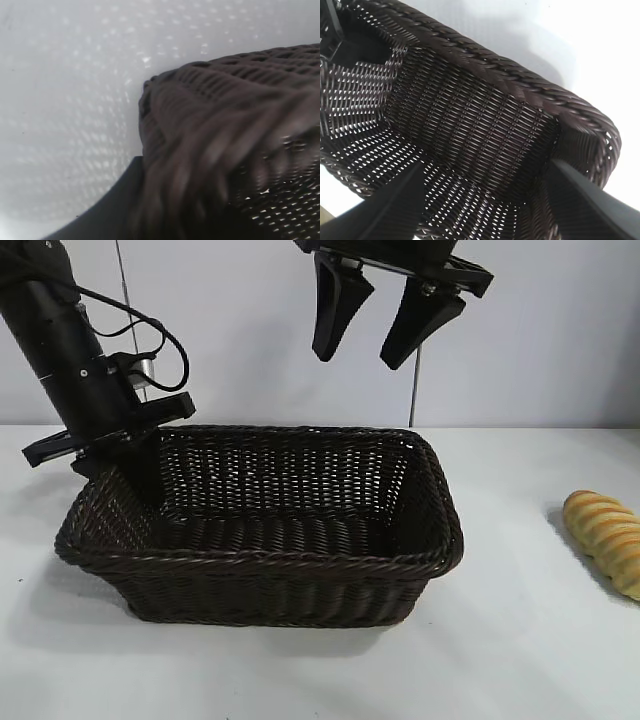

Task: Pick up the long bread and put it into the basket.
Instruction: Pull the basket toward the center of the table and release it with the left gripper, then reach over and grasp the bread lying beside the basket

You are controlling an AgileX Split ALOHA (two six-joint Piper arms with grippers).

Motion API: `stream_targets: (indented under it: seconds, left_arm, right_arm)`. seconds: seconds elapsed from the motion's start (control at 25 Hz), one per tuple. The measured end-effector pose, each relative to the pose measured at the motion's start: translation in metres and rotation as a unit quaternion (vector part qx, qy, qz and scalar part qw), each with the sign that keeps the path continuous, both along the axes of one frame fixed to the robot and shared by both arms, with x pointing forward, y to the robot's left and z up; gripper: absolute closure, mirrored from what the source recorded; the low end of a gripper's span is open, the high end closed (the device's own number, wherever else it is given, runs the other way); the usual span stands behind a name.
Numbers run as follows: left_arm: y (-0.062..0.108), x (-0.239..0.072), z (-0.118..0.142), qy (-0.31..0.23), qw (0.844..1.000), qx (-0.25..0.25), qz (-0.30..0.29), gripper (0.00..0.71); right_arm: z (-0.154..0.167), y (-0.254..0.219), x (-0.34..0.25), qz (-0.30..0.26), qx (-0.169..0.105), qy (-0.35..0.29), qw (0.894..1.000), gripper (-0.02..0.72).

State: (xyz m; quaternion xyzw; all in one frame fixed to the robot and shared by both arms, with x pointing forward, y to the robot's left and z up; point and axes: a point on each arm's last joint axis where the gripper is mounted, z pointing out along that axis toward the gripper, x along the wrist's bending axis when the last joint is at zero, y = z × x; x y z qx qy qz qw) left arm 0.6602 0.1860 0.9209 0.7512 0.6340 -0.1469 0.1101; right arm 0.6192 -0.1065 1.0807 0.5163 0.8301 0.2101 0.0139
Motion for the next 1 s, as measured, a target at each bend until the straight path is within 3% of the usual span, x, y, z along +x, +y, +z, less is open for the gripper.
stream_targets:
  seconds: [0.2, 0.44, 0.72, 1.0]
  left_arm:
    - [0.009, -0.001, 0.014, -0.008, 1.0, 0.006, 0.0, 0.198]
    - [0.026, -0.005, 0.057, -0.045, 0.999, 0.0, 0.014, 0.196]
    - [0.02, -0.017, 0.108, -0.091, 0.994, -0.057, 0.029, 0.195]
    - [0.011, -0.02, 0.115, -0.08, 0.989, -0.119, 0.046, 0.195]
  right_arm:
    - [0.0, 0.0, 0.0, 0.0, 0.0, -0.001, 1.0, 0.196]
    - [0.0, 0.0, 0.001, -0.001, 0.001, -0.003, 1.0, 0.196]
    - [0.0, 0.0, 0.001, -0.001, 0.002, -0.003, 1.0, 0.196]
    - [0.0, 0.0, 0.001, -0.001, 0.002, -0.003, 1.0, 0.196]
